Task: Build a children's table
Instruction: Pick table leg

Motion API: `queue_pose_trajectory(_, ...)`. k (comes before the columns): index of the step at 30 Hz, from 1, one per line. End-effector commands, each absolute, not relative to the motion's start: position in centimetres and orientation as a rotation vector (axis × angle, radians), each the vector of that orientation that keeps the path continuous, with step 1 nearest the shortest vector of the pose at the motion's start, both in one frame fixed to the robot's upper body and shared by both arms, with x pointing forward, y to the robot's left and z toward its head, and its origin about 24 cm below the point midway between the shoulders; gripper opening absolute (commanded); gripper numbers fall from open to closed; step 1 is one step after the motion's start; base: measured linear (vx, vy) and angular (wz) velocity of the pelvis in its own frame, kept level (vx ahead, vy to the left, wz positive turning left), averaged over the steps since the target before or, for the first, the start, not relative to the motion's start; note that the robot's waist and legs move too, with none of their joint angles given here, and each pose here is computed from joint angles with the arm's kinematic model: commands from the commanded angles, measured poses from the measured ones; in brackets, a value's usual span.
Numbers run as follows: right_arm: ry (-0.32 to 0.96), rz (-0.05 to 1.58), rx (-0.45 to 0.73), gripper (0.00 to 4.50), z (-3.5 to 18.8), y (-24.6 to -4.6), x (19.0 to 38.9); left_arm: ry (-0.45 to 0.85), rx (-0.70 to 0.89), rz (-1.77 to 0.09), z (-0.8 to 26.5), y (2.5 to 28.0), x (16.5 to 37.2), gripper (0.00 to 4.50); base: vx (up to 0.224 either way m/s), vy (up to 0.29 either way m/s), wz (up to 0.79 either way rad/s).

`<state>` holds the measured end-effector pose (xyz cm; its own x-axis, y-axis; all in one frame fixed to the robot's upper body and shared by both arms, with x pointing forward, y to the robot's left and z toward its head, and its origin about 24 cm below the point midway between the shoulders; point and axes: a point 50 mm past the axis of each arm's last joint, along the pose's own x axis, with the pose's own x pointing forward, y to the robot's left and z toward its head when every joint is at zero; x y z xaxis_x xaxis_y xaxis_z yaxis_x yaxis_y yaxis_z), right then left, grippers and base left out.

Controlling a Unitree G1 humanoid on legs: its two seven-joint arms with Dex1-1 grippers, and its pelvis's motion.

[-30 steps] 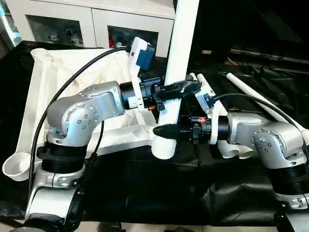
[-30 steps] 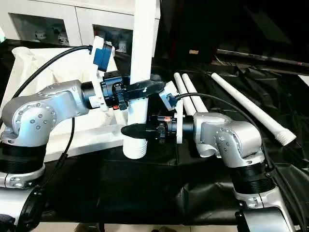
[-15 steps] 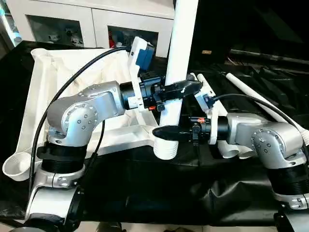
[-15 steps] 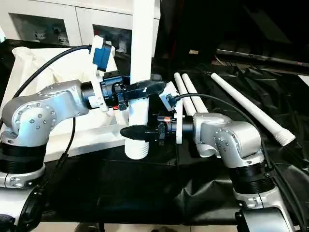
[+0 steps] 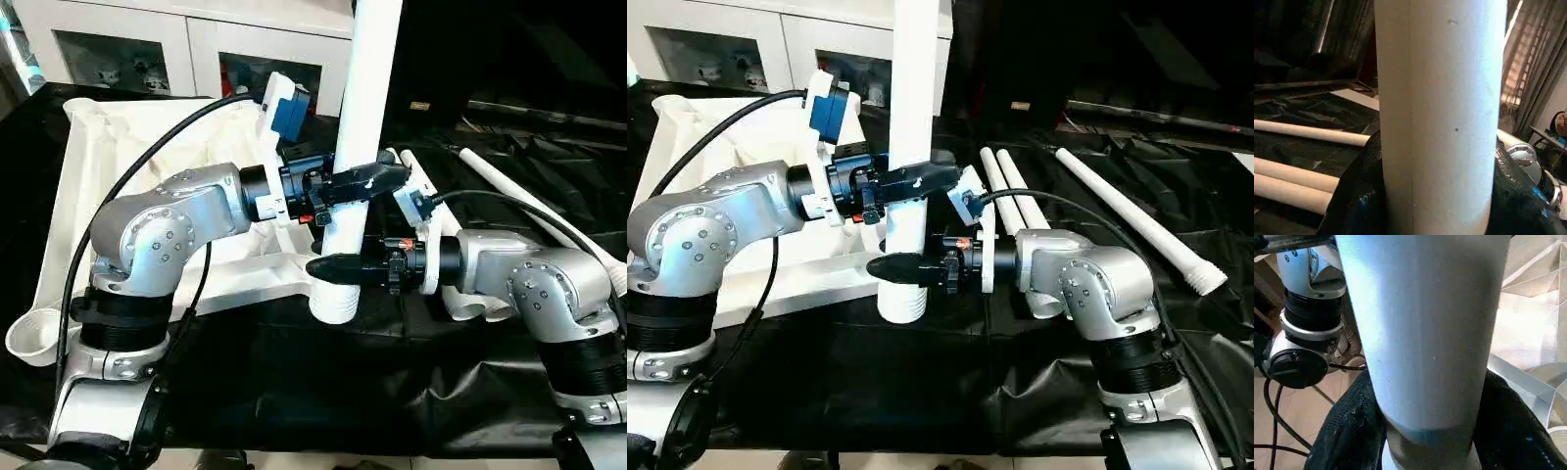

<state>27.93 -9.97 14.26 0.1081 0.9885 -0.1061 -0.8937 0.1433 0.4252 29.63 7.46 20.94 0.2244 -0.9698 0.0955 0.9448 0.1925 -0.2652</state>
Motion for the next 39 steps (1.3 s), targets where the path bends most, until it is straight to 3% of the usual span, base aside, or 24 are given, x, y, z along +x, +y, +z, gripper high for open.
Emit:
queue_pose_trajectory(1, 0.405, 1.388, 0.28, 2.01, 14.3, -10.2, 28.0, 0.091, -0.283, -1.434, 21.6, 6.3, 28.9, 1.88, 0.0, 0.0, 0.0)
queue_pose_trajectory(5, 0.399, 1.387, 0.283, 1.98, 14.3, -10.2, 28.0, 0.079, -0.276, -1.421, 21.7, 6.4, 29.0, 1.88, 0.0, 0.0, 0.0)
queue_pose_trajectory(6, 0.396, 1.387, 0.285, 1.98, 14.3, -10.2, 28.0, 0.072, -0.282, -1.4, 21.7, 6.4, 29.2, 2.44, 0.0, 0.0, 0.0)
queue_pose_trajectory(10, 0.38, 1.387, 0.293, 1.96, 14.2, -10.1, 27.9, 0.046, -0.33, -1.395, 22.0, 6.6, 29.3, 2.93, 0.0, 0.0, 0.0)
queue_pose_trajectory(15, 0.338, 1.378, 0.32, 1.94, 14.4, -10.1, 28.0, -0.187, -0.511, -1.281, 24.3, 8.0, 30.3, 3.06, 0.0, 0.0, 0.0)
queue_pose_trajectory(25, 0.304, 1.341, 0.324, 1.93, 14.4, -10.2, 28.2, -0.413, -0.639, -1.128, 27.3, 11.3, 31.3, 3.06, 0.0, 0.0, 0.0)
queue_pose_trajectory(26, 0.287, 1.319, 0.316, 1.93, 14.4, -10.2, 28.4, -0.422, -0.615, -1.082, 27.3, 12.2, 31.5, 3.06, 0.0, 0.0, 0.0)
queue_pose_trajectory(33, 0.086, 0.966, 0.189, 1.93, 14.6, -11.2, 31.9, -0.181, -0.04, -0.81, 22.1, 15.1, 32.8, 3.06, 0.0, 0.0, 0.0)
queue_pose_trajectory(39, 0.044, 0.894, 0.169, 1.93, 14.4, -11.6, 32.6, -0.036, 0.281, -0.906, 18.0, 15.5, 31.7, 3.06, 0.0, 0.0, 0.0)
